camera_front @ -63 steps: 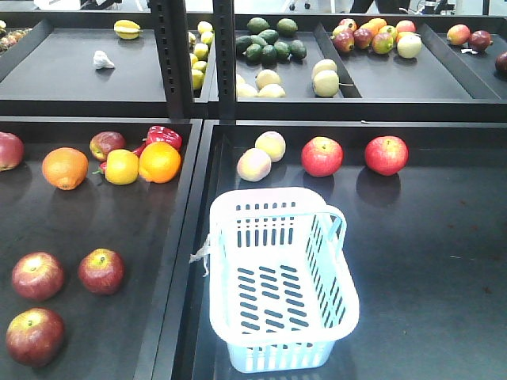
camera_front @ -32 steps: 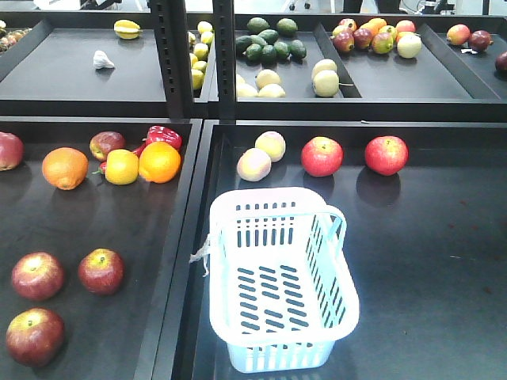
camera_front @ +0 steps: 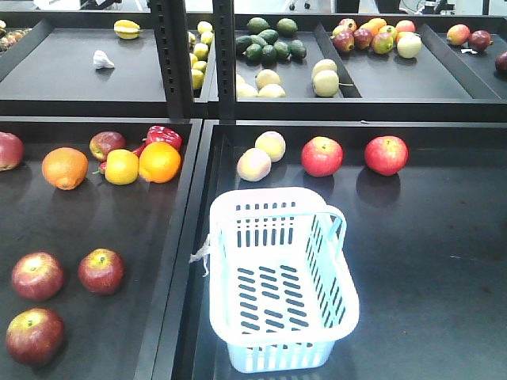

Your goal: Pick three apples into basket with both arms

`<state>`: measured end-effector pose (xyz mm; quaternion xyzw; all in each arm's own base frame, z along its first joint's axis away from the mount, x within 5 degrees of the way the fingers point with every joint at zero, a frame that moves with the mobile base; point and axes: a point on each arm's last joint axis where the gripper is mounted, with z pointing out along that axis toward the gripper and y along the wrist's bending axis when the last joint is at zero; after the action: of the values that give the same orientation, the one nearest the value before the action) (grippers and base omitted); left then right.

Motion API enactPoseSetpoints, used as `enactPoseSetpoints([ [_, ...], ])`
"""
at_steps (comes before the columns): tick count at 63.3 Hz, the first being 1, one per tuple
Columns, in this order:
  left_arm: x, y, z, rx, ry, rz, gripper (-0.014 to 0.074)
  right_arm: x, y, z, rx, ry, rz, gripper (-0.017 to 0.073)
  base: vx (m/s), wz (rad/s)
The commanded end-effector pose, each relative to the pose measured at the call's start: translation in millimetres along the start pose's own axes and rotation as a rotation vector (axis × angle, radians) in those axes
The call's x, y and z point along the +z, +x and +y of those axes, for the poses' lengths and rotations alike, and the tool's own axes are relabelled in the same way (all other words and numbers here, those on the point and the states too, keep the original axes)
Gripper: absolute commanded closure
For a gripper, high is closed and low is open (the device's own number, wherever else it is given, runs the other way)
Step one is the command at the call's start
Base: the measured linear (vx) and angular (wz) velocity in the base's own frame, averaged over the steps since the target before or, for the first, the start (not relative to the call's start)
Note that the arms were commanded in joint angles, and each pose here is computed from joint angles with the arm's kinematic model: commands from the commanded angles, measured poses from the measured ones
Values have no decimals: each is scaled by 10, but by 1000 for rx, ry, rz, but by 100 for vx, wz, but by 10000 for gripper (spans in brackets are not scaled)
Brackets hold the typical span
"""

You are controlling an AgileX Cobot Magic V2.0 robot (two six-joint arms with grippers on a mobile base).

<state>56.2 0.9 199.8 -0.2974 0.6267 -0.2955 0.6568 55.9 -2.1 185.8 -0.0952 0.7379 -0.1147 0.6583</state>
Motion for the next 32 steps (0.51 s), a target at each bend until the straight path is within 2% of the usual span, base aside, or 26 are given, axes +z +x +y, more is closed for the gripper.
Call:
enactPoseSetpoints([
  [1, -21, -109, -69, -297, 121, -124, 600, -1, -57, -26, -11, 31, -65, 563, 0, 0],
  [3, -27, -142, -84, -374, 149, -153, 600, -1, -57, -26, -11, 31, -65, 563, 0, 0],
  [6, -45, -205, -119, -453, 202, -203, 600, -1, -57, -26, -11, 31, -65, 563, 0, 0],
  [10, -79, -297, -187, -496, 285, -269, 600, -1, -57, -26, -11, 31, -65, 563, 0, 0],
  [13, -123, -385, -267, -492, 366, -329, 600, -1, -57, -26, -11, 31, -65, 563, 0, 0],
  [20, -257, -567, -535, -365, 558, -429, 600, -1, -57, -26, -11, 31, -65, 563, 0, 0],
  [24, -334, -651, -733, -242, 644, -446, 600, -1, -57, -26, -11, 31, -65, 563, 0, 0],
  [32, -408, -765, -1078, -14, 735, -423, 600, -1, -57, -26, -11, 31, -65, 563, 0, 0],
])
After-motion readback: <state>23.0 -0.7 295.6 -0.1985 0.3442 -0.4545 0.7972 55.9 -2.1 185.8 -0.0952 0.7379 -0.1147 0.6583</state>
